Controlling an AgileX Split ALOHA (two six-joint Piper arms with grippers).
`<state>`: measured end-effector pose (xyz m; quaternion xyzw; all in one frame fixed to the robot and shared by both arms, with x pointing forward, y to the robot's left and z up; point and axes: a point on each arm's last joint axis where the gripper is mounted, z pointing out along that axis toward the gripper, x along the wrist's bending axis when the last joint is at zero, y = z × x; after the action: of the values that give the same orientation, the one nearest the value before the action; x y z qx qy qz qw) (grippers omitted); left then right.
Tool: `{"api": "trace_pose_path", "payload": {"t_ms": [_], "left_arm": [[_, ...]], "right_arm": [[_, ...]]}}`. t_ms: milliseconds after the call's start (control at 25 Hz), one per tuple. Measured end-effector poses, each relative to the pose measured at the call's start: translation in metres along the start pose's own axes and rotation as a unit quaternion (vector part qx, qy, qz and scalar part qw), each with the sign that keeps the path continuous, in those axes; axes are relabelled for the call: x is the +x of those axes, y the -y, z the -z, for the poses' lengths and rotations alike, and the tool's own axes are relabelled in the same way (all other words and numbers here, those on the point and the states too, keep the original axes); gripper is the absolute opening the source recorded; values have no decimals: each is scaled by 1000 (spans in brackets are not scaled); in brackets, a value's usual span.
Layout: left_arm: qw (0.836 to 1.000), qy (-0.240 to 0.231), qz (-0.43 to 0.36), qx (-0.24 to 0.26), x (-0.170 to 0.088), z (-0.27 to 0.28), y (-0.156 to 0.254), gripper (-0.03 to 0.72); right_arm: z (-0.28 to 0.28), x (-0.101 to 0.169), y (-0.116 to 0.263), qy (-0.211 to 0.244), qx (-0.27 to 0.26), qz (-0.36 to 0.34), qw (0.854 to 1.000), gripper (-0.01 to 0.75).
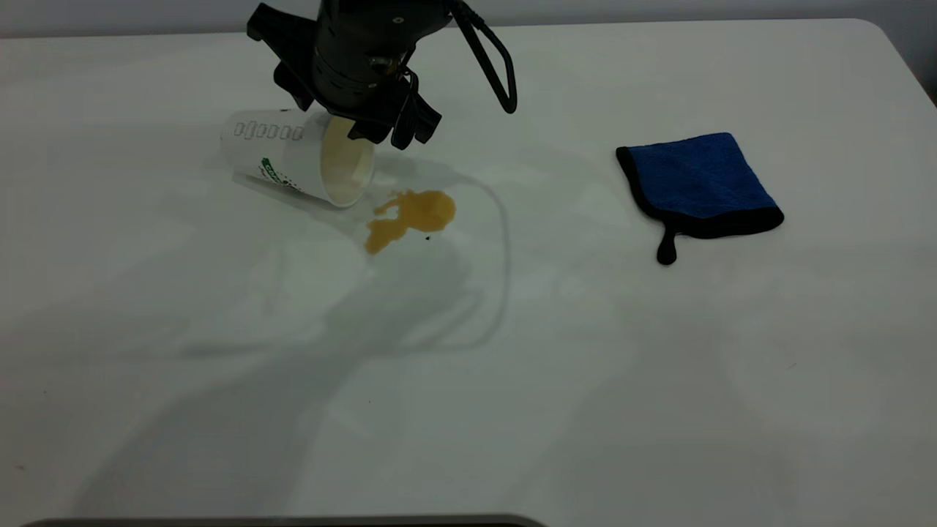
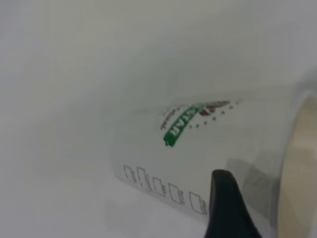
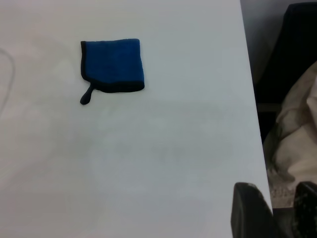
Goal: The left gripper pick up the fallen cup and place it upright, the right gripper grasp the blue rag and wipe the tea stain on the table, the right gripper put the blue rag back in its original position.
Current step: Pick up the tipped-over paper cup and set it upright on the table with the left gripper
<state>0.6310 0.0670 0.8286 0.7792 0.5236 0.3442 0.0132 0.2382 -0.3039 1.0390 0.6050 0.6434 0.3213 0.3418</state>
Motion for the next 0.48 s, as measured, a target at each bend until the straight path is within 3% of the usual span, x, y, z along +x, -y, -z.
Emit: {"api": "trace_pose_path", "payload": {"t_ms": [480], "left_arm": [[999, -34, -37, 12, -8, -20, 13, 485]], "right_arm": [[0, 0, 0, 0, 0, 3, 1000, 239]]}}
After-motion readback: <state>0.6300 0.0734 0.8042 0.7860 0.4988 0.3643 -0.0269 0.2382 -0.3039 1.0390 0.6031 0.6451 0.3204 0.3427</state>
